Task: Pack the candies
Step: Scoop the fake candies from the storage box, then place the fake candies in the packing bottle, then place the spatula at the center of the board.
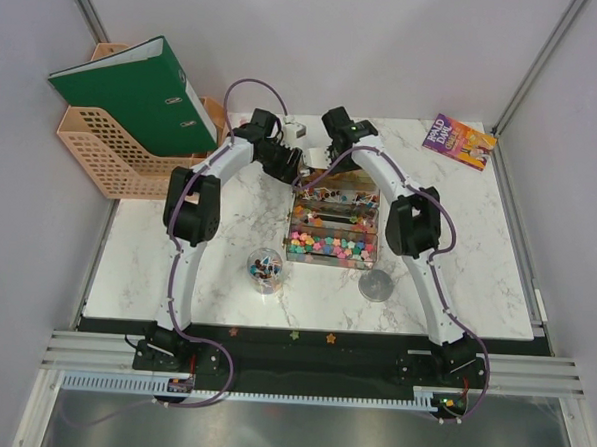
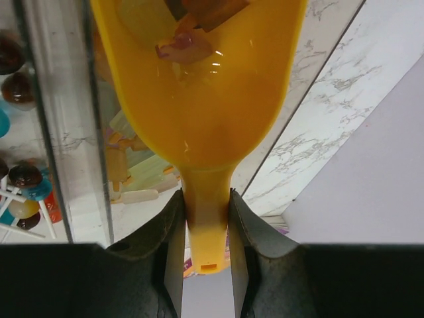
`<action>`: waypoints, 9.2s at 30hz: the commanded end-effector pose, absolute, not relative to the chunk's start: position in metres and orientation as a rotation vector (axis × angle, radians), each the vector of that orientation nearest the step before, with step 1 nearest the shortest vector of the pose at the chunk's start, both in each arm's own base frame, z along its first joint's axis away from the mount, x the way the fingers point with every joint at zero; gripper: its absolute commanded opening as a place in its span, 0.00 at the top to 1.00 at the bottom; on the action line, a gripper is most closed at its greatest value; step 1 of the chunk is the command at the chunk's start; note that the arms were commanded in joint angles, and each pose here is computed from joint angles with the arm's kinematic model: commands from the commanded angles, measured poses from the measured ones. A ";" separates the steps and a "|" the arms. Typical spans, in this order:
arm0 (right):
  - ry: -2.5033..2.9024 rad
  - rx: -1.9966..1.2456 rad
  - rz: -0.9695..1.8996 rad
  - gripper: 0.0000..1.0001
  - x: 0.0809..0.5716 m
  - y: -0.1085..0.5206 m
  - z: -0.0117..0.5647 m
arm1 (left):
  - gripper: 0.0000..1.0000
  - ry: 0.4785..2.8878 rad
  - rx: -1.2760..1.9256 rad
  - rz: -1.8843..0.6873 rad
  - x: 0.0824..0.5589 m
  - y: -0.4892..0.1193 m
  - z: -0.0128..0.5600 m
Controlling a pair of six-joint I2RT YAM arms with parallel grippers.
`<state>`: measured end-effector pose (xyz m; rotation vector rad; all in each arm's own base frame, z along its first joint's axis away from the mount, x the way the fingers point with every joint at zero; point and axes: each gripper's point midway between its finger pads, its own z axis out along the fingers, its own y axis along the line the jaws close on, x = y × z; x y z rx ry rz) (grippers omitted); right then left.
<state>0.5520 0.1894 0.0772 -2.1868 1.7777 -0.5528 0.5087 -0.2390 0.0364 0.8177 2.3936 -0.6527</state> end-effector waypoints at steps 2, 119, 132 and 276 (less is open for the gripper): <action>1.816 -2.110 -0.362 1.00 0.546 0.203 0.056 | 0.41 2.257 0.845 -0.673 0.510 -0.244 0.100; 1.466 -1.588 0.734 1.00 0.353 0.209 0.203 | 0.00 2.362 0.822 -0.248 0.495 -0.111 0.168; 1.425 -1.857 0.691 1.00 0.291 0.222 0.178 | 0.00 2.270 0.757 -0.201 0.513 -0.110 0.200; 2.742 -0.361 0.017 0.54 0.437 -0.021 0.049 | 0.05 2.451 0.774 -0.102 0.398 -0.068 0.121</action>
